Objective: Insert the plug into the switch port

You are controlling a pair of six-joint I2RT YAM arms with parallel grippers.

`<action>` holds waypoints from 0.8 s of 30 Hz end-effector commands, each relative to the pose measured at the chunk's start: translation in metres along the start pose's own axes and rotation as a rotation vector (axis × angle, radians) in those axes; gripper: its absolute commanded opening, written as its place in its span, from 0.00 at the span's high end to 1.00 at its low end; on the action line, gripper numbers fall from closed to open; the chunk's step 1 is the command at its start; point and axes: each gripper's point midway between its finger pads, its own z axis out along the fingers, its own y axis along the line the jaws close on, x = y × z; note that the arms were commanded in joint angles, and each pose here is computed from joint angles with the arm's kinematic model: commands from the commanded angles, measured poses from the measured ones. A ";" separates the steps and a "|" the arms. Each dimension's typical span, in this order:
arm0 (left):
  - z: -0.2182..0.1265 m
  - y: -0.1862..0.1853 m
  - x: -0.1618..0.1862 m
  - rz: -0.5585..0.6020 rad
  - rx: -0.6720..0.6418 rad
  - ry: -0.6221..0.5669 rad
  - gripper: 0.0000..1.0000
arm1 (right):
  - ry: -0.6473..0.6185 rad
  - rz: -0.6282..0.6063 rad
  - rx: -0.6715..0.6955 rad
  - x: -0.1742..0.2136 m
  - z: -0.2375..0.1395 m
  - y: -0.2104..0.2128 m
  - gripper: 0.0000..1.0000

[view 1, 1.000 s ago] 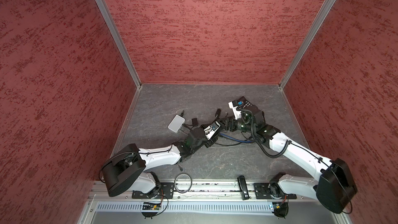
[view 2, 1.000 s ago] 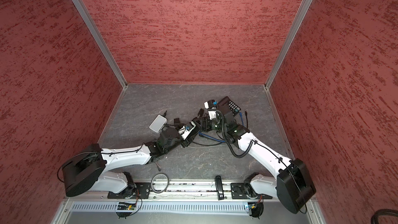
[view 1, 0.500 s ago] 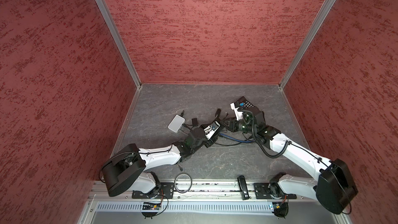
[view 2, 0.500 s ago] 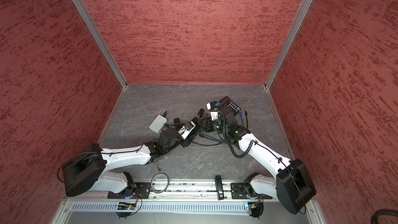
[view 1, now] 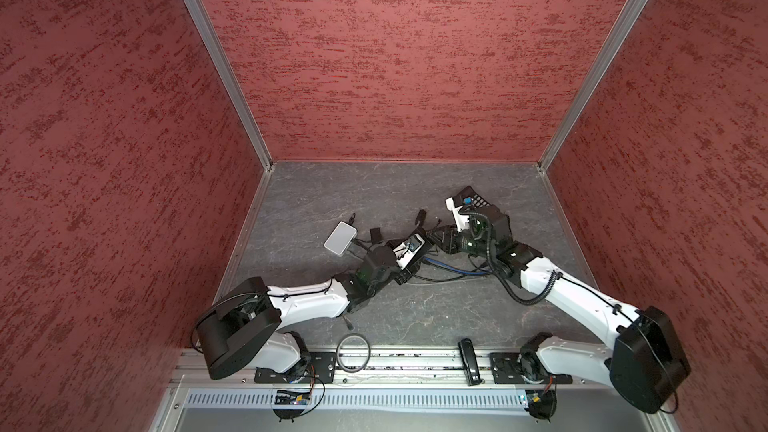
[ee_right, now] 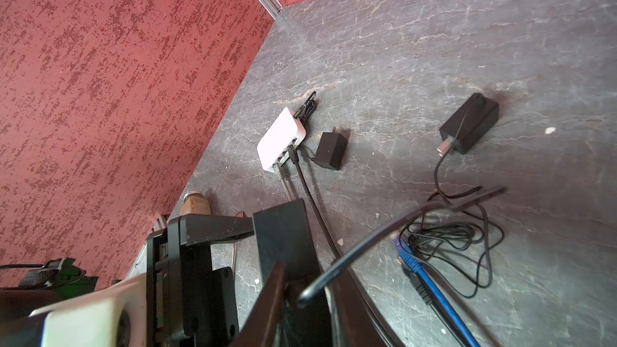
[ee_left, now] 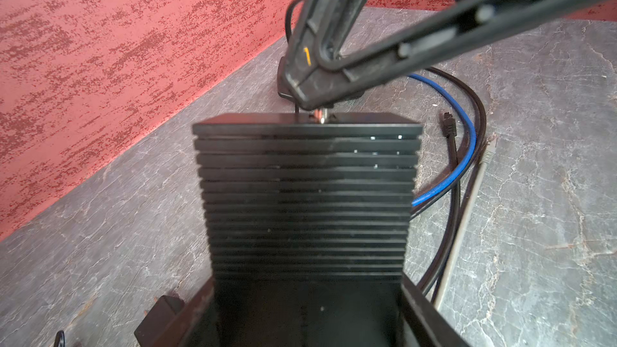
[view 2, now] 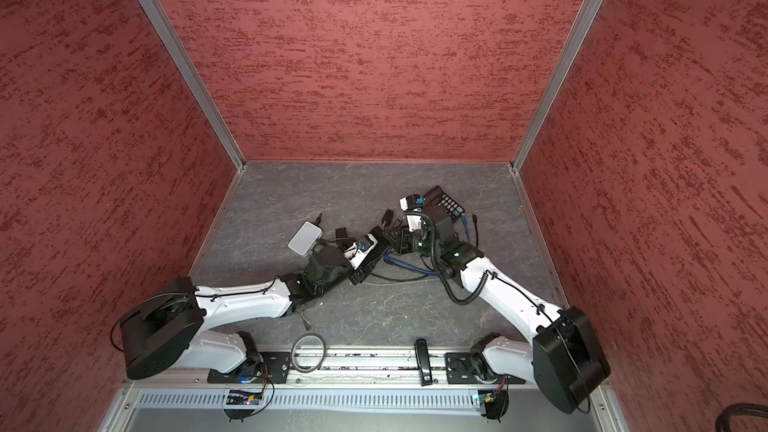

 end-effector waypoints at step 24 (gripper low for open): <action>-0.006 0.000 -0.050 -0.061 0.027 -0.200 1.00 | 0.015 -0.015 -0.022 0.000 0.000 0.003 0.99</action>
